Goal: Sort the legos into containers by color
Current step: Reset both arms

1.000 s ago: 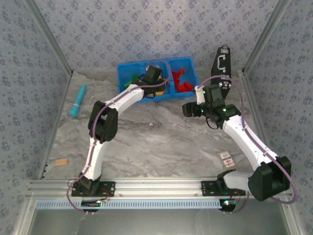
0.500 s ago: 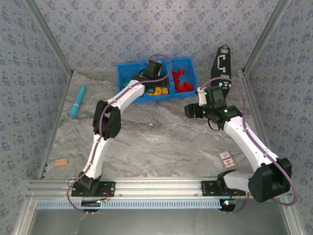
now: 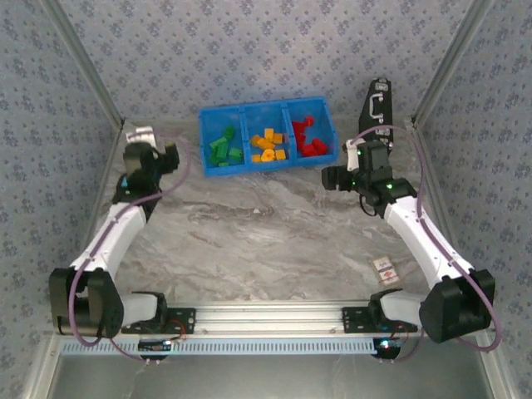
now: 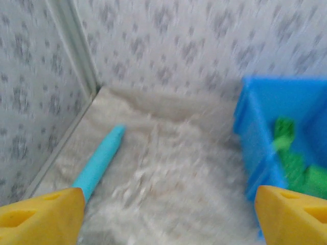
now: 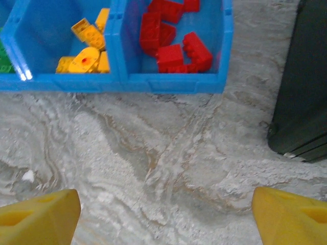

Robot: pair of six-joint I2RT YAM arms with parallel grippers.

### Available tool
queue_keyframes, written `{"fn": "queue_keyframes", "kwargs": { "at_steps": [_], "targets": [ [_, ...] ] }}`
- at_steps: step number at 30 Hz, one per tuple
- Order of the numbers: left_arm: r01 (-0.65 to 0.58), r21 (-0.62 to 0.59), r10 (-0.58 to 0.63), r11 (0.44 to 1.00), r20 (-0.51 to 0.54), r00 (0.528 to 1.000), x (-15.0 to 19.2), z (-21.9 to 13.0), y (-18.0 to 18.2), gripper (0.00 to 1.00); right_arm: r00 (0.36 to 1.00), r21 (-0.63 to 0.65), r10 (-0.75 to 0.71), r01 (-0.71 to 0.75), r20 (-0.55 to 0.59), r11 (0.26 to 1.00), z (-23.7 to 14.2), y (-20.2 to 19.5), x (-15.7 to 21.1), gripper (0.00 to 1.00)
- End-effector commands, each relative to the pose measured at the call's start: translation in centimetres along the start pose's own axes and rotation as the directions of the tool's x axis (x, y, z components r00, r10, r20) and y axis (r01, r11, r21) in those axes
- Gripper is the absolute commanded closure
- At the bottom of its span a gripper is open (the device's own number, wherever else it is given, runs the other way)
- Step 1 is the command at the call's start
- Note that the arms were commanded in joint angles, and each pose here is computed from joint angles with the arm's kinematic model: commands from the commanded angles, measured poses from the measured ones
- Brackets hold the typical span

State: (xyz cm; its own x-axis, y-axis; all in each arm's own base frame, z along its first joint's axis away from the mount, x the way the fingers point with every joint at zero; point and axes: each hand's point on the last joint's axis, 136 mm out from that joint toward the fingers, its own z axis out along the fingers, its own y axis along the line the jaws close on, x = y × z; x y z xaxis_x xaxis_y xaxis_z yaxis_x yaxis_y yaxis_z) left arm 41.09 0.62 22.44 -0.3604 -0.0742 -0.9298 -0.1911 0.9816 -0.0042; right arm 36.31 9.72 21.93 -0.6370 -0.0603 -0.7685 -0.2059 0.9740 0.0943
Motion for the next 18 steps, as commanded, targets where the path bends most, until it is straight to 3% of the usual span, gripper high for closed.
{"fn": "queue_keyframes", "kwargs": {
  "at_steps": [1, 4, 8, 12, 15, 17, 18],
  "targets": [
    [-0.029, -0.072, 0.026, 0.997, -0.033, 0.999, 5.5, 1.4, 2.4, 0.12, 0.997, 0.039, 0.054, -0.057, 0.058, 0.998, 1.0, -1.5, -1.0, 0.08],
    [0.012, -0.096, -0.015, 0.995, -0.028, 1.0, 8.0, 1.3, 4.1, 0.1, 0.994, 0.074, 0.082, -0.087, 0.073, 0.993, 1.6, -2.6, -0.8, 0.01],
    [0.049, -0.072, -0.05, 0.996, -0.005, 0.999, 10.3, 1.8, 4.7, 0.07, 0.99, 0.164, 0.073, -0.093, 0.122, 0.982, 2.1, -4.6, 0.2, 0.01],
    [0.083, -0.068, -0.084, 0.994, -0.009, 0.996, 11.0, 2.7, 5.4, 0.0, 0.985, 0.165, 0.007, -0.036, 0.173, 0.986, 2.7, -4.8, 2.3, 0.01],
    [0.032, 0.021, -0.032, 0.999, -0.01, 0.999, 12.0, 3.1, 3.6, 0.0, 0.978, 0.254, -0.002, -0.052, 0.208, 0.966, 2.8, -6.7, 3.9, 0.01],
    [0.025, 0.05, -0.027, 0.998, 0.047, 0.999, 13.3, 2.9, 3.1, 0.0, 0.974, 0.309, 0.006, -0.077, 0.225, 0.948, 3.1, -8.3, 4.9, 0.01],
    [0.035, 0.044, -0.04, 0.998, 0.125, 0.991, 12.5, 2.5, 3.3, 0.0, 0.973, 0.33, 0.019, -0.096, 0.23, 0.939, 3.3, -9.0, 5.4, 0.01]
  ]
}}
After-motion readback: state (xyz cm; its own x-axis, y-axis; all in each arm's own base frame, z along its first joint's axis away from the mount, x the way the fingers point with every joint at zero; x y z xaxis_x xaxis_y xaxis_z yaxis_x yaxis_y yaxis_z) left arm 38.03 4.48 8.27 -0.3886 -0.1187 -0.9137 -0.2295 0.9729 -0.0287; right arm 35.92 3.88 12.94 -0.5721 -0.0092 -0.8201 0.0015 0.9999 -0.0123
